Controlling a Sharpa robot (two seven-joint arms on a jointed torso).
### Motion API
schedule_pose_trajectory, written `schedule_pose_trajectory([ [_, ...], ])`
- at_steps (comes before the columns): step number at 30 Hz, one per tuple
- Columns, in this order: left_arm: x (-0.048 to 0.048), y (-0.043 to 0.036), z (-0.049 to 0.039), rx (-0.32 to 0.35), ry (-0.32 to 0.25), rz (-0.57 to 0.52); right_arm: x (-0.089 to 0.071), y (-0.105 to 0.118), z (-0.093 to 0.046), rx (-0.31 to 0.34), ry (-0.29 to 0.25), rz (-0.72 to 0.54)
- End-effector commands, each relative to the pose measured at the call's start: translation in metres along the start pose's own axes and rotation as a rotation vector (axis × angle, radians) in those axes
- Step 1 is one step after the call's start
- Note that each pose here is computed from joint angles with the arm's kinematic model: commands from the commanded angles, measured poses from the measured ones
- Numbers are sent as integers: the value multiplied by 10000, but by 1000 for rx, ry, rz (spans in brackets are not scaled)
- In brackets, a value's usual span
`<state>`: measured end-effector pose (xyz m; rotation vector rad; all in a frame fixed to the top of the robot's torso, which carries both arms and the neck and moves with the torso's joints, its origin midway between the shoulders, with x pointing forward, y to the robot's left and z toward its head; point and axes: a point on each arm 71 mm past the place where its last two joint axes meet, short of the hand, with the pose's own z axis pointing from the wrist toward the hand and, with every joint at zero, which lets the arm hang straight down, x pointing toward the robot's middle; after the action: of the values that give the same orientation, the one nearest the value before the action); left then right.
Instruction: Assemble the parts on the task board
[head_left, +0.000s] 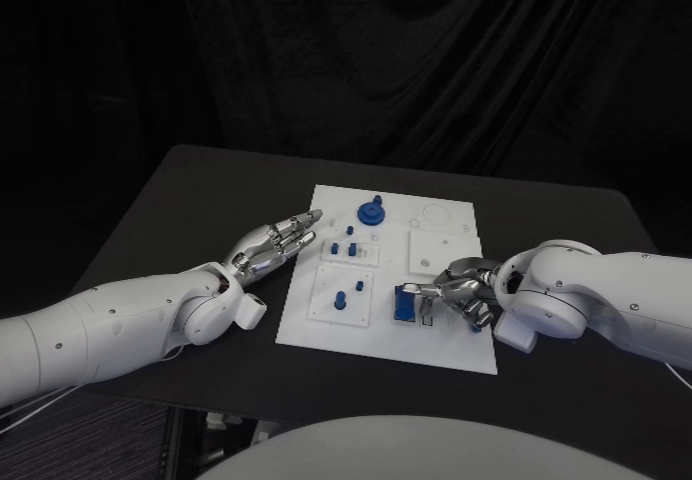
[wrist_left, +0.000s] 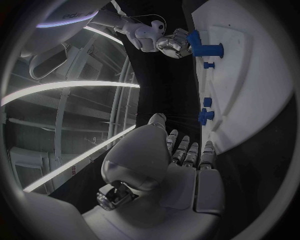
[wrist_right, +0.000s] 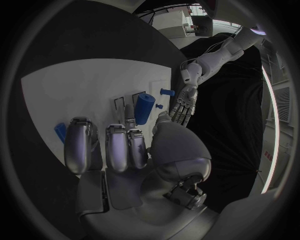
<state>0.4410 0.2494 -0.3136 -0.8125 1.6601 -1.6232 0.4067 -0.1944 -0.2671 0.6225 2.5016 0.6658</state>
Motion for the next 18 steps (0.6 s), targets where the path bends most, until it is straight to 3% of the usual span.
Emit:
schedule_pose_trajectory([
  [1, 18, -102, 0, 146, 10, -11, -14, 13, -14, -22, -21, 13],
  [18, 21, -94, 2, 144, 12, -14, 34, 26, -86, -65, -24, -116],
])
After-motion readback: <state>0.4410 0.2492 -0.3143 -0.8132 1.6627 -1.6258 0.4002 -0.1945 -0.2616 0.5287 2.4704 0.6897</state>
